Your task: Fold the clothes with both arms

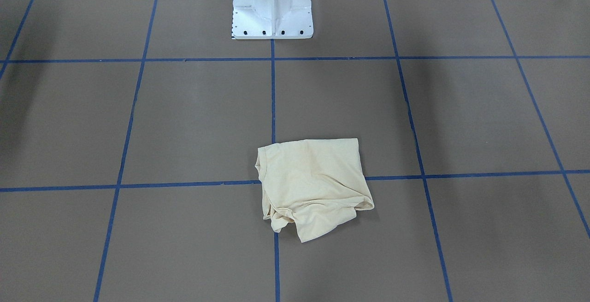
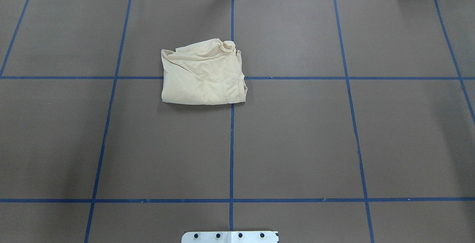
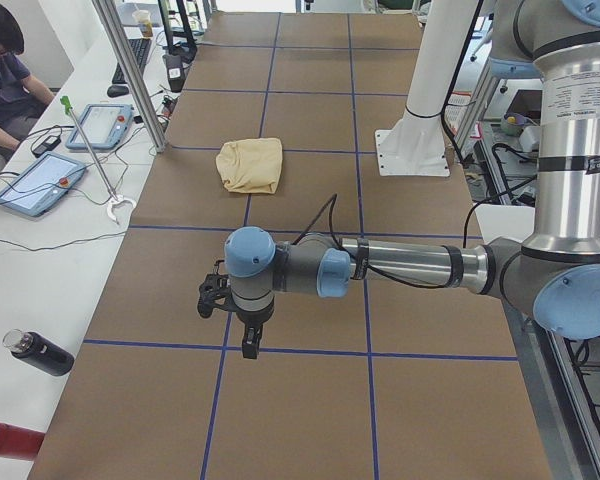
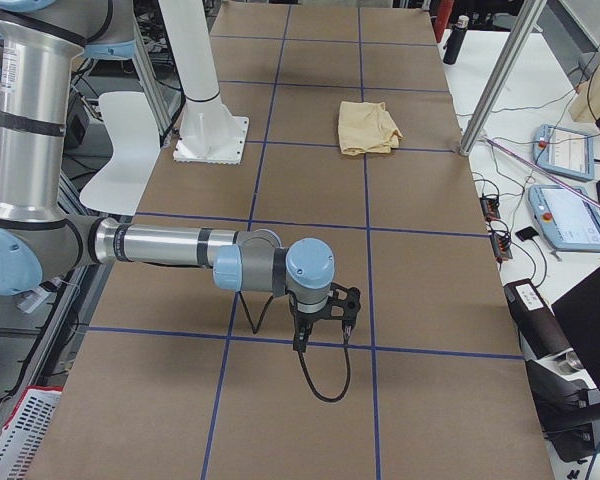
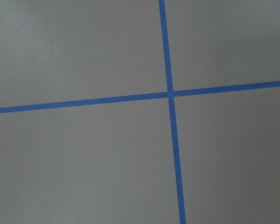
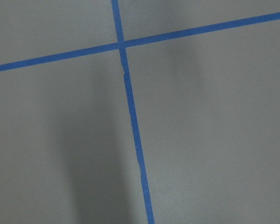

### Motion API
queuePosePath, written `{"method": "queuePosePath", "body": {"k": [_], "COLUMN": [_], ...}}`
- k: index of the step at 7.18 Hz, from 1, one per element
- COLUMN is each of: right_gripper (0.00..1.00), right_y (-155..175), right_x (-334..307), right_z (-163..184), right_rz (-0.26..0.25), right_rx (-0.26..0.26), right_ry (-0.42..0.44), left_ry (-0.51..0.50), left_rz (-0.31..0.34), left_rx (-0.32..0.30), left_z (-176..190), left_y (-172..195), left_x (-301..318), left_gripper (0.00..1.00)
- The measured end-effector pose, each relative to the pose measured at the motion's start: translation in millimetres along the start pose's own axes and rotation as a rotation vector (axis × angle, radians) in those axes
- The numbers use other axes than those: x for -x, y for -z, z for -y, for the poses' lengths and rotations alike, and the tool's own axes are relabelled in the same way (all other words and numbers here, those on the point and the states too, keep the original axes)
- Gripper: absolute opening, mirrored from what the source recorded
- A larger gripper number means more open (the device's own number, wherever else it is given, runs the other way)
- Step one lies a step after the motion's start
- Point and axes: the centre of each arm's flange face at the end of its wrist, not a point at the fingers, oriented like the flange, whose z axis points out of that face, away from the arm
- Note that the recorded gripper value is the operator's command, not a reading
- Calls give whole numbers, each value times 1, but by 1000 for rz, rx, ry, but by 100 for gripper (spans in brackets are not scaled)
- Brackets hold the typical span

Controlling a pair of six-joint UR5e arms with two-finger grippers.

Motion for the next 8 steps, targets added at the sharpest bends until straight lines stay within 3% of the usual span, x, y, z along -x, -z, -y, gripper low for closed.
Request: {"method": "queuePosePath", "body": {"k": [8], "right_gripper": [100], "right_y": [-9], "right_x": [-9], "right_z": [5], "right_rz": [-25], "right_rx": [11], "right_ry": [-5], "left_ry": [8], "left_rz": [0], "left_rx": [-1], "left_z": [0], "left_y": [0], "left_x": [0], "left_gripper": [100]}}
